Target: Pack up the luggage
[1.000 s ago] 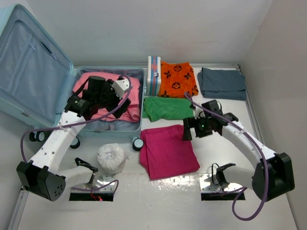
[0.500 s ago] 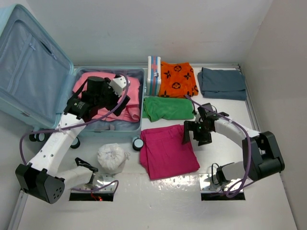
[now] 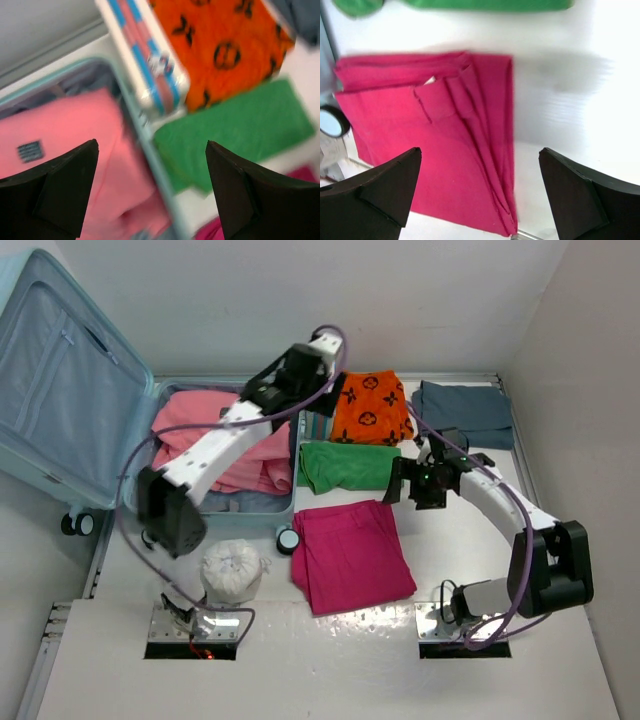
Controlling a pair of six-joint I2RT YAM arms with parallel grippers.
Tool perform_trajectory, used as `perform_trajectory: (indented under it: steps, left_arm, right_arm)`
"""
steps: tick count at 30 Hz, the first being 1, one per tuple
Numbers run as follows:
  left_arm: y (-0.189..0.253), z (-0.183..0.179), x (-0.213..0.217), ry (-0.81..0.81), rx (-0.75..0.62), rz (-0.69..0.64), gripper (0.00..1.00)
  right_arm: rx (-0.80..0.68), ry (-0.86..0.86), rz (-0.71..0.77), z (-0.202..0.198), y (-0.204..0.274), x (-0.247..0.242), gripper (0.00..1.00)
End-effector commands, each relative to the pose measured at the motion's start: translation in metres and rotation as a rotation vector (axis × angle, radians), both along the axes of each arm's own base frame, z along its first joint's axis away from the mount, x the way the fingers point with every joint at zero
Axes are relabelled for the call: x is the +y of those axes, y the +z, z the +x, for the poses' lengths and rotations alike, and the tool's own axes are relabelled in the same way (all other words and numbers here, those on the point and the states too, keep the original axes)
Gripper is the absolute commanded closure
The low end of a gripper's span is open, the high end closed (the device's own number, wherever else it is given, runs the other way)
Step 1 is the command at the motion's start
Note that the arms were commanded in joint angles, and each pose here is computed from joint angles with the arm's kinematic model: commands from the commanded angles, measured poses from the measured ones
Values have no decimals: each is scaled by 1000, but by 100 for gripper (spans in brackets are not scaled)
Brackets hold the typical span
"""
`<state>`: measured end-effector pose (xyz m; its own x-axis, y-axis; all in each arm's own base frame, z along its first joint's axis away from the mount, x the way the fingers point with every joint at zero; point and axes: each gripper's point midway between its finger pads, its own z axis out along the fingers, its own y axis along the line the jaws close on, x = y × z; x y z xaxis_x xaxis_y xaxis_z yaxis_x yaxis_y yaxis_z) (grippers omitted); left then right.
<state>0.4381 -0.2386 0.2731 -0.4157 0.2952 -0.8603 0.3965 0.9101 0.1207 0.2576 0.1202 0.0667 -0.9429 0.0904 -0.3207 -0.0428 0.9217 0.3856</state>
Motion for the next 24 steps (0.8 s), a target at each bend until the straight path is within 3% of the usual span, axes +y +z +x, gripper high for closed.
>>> perform_trajectory:
  steps: [1,2,4,7,12,24]
  left_arm:
    - [-11,39,-18,284,10,-59,10]
    - [13,52,-28,297,-21,-121,9]
    - [-27,73,-38,356,50,-139,9]
    - [-43,99,-36,444,38,-182,8]
    - [-73,119,-23,560,8,-144,8]
    - [-118,140,-35,477,59,-156,10]
  right_arm:
    - [-75,-60,-6,21,21,-18,1]
    - [-77,-70,-4,23,22,-20,1]
    - [-85,-106,-5,26,24,-30,1]
    - [-91,-150,1,29,24,-41,1]
    - [-103,-195,9,33,26,-52,1]
    - [-109,-246,17,44,26,-66,1]
